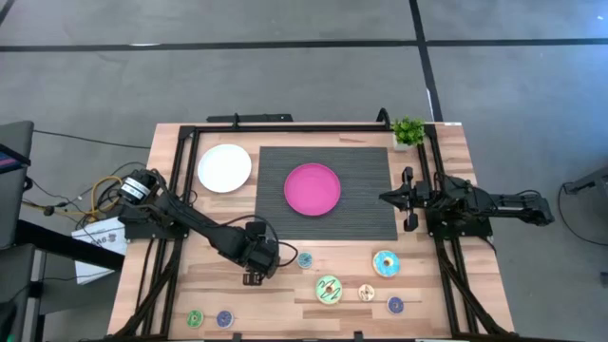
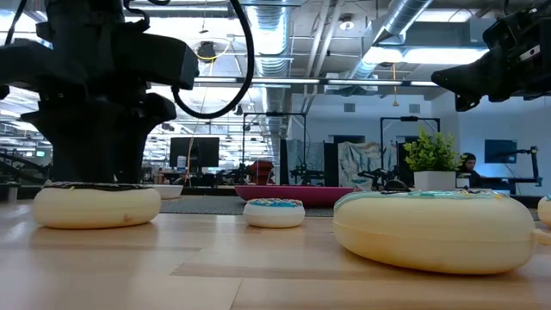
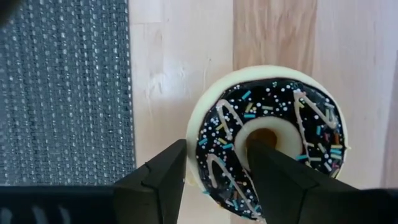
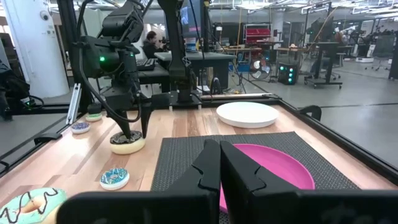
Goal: Pick & Place donuts
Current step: Put the big black donut on the pink plate
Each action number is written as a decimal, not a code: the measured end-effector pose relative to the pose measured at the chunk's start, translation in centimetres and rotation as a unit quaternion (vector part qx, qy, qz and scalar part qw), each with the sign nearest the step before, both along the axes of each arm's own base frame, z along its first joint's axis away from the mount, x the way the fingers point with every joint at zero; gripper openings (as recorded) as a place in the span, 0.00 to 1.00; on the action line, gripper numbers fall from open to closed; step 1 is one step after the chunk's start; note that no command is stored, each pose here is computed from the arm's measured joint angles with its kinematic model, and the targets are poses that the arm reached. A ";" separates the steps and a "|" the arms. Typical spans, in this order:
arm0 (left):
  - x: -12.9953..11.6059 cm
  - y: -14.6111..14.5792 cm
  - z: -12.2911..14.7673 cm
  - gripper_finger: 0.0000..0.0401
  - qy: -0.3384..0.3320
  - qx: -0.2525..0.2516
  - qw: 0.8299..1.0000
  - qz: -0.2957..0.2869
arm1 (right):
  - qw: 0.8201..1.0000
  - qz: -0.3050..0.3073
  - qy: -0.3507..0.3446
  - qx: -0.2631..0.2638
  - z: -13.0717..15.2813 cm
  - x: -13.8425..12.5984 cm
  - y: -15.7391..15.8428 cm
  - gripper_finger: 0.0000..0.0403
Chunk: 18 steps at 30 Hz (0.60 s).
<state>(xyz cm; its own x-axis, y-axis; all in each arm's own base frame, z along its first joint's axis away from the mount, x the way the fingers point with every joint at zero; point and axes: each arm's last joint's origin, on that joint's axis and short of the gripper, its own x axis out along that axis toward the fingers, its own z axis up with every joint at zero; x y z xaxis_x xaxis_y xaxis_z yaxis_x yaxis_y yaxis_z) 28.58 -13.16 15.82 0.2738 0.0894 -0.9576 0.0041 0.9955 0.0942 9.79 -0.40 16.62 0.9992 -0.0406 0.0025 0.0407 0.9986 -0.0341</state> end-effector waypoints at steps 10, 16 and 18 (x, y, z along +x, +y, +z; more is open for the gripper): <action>-0.1 0.1 -0.6 0.41 -0.010 -0.003 1.000 -0.003 | 1.000 0.000 0.000 0.000 0.0 0.0 0.0 0.00; 0.1 0.0 -1.0 0.41 -0.009 -0.003 1.000 -0.006 | 1.000 0.000 0.000 0.000 0.0 0.0 0.0 0.00; 0.2 0.0 -1.3 0.40 -0.006 -0.008 1.000 -0.008 | 1.000 0.000 0.000 0.000 0.0 0.0 0.0 0.00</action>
